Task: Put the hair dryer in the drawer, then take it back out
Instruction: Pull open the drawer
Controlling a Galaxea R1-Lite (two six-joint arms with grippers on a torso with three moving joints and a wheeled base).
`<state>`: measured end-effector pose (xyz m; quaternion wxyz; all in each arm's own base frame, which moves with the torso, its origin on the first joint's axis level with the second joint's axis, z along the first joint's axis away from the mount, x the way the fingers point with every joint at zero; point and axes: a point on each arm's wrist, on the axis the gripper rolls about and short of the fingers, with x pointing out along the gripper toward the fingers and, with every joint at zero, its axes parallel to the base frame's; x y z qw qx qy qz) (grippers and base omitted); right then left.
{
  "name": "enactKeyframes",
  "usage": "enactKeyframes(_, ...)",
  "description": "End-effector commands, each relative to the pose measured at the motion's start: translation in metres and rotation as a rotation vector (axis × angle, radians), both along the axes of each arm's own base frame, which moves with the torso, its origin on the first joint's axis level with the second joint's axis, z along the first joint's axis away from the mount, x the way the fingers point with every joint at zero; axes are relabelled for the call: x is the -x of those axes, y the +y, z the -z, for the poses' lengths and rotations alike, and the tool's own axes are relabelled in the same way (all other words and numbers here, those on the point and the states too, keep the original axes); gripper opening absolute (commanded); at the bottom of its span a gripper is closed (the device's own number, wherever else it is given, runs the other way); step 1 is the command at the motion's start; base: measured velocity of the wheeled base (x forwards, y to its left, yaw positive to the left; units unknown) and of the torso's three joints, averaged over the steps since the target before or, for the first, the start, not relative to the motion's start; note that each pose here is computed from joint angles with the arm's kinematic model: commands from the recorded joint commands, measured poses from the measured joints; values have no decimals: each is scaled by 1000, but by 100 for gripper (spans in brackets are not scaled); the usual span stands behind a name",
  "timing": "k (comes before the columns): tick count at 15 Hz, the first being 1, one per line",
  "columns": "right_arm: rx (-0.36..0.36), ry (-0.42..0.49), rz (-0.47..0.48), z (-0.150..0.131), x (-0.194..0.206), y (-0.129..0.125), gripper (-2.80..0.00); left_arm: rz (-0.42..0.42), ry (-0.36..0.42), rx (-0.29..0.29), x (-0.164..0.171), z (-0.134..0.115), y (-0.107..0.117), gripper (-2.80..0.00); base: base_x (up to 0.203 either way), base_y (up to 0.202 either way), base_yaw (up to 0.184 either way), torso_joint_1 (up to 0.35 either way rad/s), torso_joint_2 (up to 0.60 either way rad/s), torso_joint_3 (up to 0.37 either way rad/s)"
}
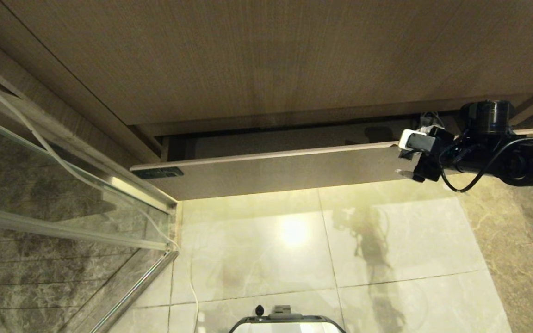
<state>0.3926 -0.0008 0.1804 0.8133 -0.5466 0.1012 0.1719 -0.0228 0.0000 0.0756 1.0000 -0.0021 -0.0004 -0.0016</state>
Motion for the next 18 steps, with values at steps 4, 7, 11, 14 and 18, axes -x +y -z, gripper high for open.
enactKeyframes(4,7,-20,-11,-19,26,1,0,0,-1,0,0,0,0,-280,0,0,0,0,0,0)
enactKeyframes(7,9,14,-10,-28,60,1,0,0,-1,0,0,0,0,-280,0,0,0,0,0,0)
enactKeyframes(11,7,37,28,-48,125,-9,0,-1,-1,0,0,0,0,-280,0,0,0,0,0,0)
enactKeyframes(14,-3,40,105,-56,196,-23,0,-1,-1,0,0,0,0,-280,0,0,0,0,0,0)
enactKeyframes(18,-43,47,241,-41,260,-35,0,-2,-1,0,0,0,0,-280,0,0,0,0,0,0)
